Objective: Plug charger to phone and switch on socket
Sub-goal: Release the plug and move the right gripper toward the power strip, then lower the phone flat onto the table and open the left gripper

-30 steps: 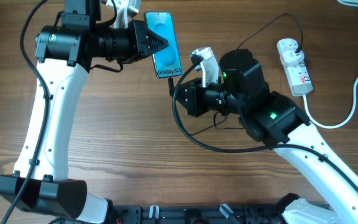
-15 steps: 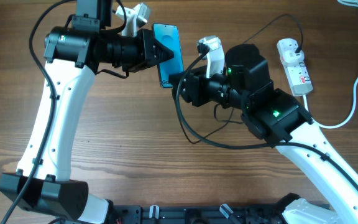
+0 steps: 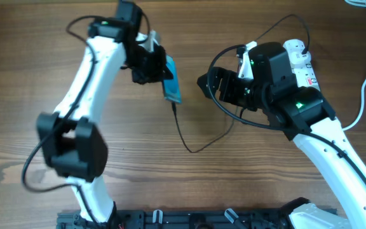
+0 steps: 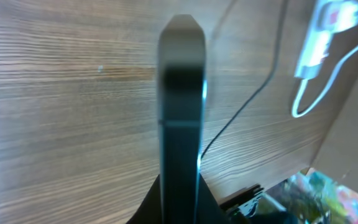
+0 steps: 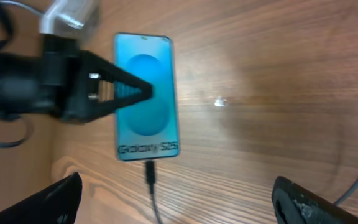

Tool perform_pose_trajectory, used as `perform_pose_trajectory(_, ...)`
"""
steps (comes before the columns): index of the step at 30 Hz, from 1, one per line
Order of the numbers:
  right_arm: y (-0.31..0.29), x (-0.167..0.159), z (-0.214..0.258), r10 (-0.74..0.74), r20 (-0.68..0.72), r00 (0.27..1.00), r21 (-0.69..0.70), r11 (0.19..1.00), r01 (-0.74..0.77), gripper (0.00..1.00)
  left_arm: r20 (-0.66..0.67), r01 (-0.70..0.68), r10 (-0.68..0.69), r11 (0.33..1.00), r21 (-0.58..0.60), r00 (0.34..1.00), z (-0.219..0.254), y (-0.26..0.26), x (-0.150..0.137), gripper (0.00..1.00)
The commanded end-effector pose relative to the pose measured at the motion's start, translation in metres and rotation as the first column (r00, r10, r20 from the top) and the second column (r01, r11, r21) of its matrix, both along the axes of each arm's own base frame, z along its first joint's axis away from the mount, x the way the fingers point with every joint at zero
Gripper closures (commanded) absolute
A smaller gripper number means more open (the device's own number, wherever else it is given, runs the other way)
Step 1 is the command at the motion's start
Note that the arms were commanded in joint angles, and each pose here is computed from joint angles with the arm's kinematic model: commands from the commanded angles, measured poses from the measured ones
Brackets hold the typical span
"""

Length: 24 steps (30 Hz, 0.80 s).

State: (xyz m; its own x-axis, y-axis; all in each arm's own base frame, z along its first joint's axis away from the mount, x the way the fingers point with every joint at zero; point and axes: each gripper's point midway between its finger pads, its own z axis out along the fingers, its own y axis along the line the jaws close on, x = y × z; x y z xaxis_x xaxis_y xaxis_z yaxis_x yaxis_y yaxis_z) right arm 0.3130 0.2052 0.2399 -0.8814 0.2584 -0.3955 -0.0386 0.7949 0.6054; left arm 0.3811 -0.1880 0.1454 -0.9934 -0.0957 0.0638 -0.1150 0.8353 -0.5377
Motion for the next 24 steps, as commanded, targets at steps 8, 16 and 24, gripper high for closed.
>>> perform_pose_trajectory(8,-0.011,0.001,-0.008,-0.03,-0.01,1.0,-0.064,0.998,0.029,0.01,-0.02,0.122,-0.122,0.992,-0.023,0.992,-0.069,-0.057,0.009,0.96)
perform_pose_trajectory(16,-0.013,-0.002,-0.011,-0.03,-0.029,0.999,-0.074,0.997,0.028,0.01,-0.038,0.123,-0.123,0.992,-0.018,0.992,-0.103,-0.061,0.017,0.96)
perform_pose_trajectory(24,-0.013,-0.004,-0.013,-0.031,-0.038,0.999,-0.078,0.997,0.028,0.0,-0.026,0.117,-0.116,0.993,0.025,0.993,-0.118,-0.056,0.024,0.91)
